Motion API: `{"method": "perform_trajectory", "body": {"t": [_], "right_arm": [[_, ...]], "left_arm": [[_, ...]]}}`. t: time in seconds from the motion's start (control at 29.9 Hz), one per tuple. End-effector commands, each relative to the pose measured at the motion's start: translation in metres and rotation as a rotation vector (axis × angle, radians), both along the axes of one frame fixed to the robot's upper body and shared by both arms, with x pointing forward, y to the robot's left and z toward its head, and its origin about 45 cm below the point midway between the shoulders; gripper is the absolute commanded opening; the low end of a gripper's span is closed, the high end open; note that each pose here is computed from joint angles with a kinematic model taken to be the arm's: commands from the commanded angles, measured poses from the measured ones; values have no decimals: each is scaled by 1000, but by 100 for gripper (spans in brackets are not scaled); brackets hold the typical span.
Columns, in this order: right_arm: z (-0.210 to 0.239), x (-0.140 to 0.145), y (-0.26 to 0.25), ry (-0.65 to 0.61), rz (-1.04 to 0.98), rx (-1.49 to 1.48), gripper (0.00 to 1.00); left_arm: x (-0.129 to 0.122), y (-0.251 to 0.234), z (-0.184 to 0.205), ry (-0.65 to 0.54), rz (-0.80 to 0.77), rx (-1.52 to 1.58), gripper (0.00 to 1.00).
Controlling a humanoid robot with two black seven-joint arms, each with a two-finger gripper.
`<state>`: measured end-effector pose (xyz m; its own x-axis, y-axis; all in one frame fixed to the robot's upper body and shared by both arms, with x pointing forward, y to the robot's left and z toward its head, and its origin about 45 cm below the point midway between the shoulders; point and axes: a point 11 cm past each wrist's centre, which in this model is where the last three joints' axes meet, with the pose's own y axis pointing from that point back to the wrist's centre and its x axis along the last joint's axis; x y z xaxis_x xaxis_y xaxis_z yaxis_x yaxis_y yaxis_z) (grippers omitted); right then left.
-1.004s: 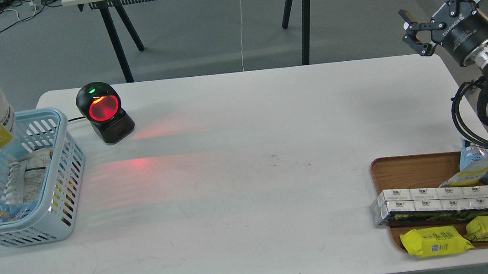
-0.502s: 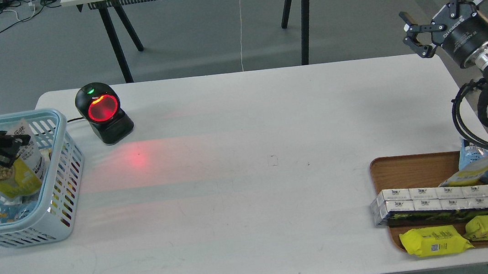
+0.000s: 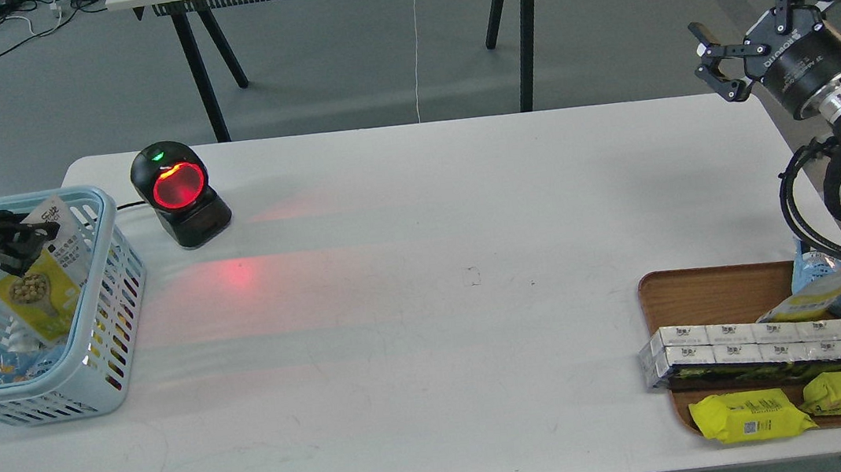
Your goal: Scan snack and place in basket
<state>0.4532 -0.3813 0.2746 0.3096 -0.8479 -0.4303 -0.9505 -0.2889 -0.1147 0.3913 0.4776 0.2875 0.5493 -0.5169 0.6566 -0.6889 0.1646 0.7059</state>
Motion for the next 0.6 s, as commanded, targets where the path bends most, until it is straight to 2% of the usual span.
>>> {"method": "perform_trajectory", "body": {"t": [0.0,0.07,0.2,0.27,0.47,0.57], "right_arm": [[0,0,1,-1,1,1,100],[3,1,1,-6,2,0,100],[6,4,5,-7,14,-3,100],[12,7,8,-10,24,-9,100],[34,16,15,-42,49,-32,100],[41,18,17,-55,55,-36,100]], "left_arm": [[35,-28,26,-175,-9,-152,76],[47,-36,37,-253,42,-291,85],[72,-76,58,-335,92,-598,89],[81,-99,65,-330,86,-703,91],[96,-181,89,-129,61,-1099,92],[94,-211,104,28,35,-1296,95]]}}
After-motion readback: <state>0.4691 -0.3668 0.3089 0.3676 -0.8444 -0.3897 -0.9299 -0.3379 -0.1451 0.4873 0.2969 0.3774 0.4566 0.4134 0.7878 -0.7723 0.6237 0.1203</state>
